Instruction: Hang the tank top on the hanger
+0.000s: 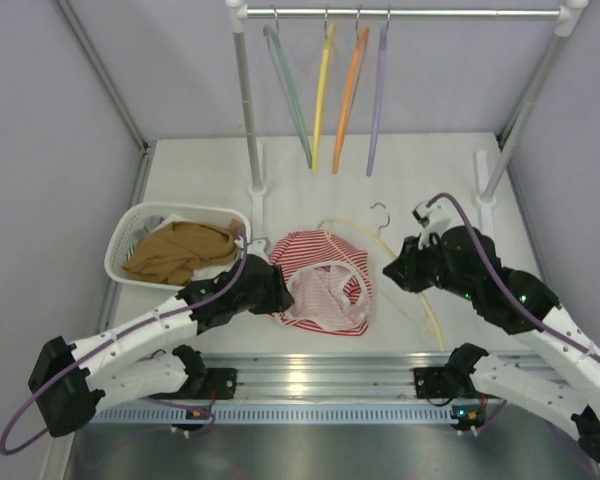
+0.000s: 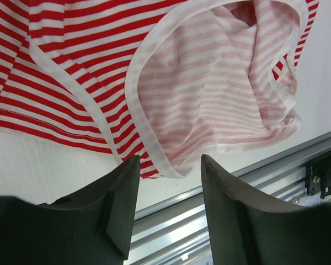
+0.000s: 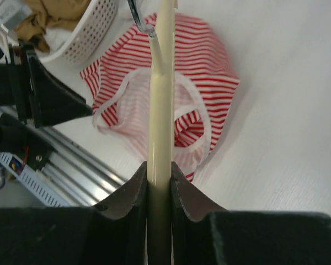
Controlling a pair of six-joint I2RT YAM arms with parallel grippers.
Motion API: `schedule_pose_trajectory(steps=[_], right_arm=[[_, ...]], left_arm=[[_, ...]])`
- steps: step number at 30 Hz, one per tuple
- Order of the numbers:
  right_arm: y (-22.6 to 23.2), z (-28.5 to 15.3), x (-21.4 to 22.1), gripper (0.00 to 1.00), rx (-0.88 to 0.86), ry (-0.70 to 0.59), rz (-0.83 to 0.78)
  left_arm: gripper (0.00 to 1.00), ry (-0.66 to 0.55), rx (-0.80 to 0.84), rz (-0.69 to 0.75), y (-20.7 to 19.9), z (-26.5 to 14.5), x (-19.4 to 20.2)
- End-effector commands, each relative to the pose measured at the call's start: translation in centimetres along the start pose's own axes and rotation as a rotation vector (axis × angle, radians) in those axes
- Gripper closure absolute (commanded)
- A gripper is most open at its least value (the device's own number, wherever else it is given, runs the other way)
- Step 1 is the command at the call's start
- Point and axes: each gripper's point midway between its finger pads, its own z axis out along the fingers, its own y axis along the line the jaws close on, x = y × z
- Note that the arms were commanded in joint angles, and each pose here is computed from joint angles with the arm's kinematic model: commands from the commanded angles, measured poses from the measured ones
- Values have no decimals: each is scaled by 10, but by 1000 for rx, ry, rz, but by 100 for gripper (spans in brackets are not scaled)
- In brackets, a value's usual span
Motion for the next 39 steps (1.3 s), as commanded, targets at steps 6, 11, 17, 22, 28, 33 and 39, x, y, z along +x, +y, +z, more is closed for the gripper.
schedule_pose_trajectory(steps=[6,11,17,22,28,33,39], right_arm=[[28,-24,50,100,-108,16,97],[35,-31,57,100,-141,45,65],[47,-34,65,100,-198,114,-6],[57,-41,76,100,-272,185,-46],[69,-44,89,100,-355,248,-73],[74,-47,83,100,-383,237,-96],[78,-47,82,100,-394,254,-118]], left_arm=[[50,-128,-158,-16,-6,14,-3],[53,-103,-245,7,1,26,12],[69,-108,-304,3,8,23,18],[92,-94,-319,-14,17,17,25],[100,-83,-317,-21,26,12,34],[100,-78,-329,-15,32,10,38],[100,-124,-312,-29,32,0,30]])
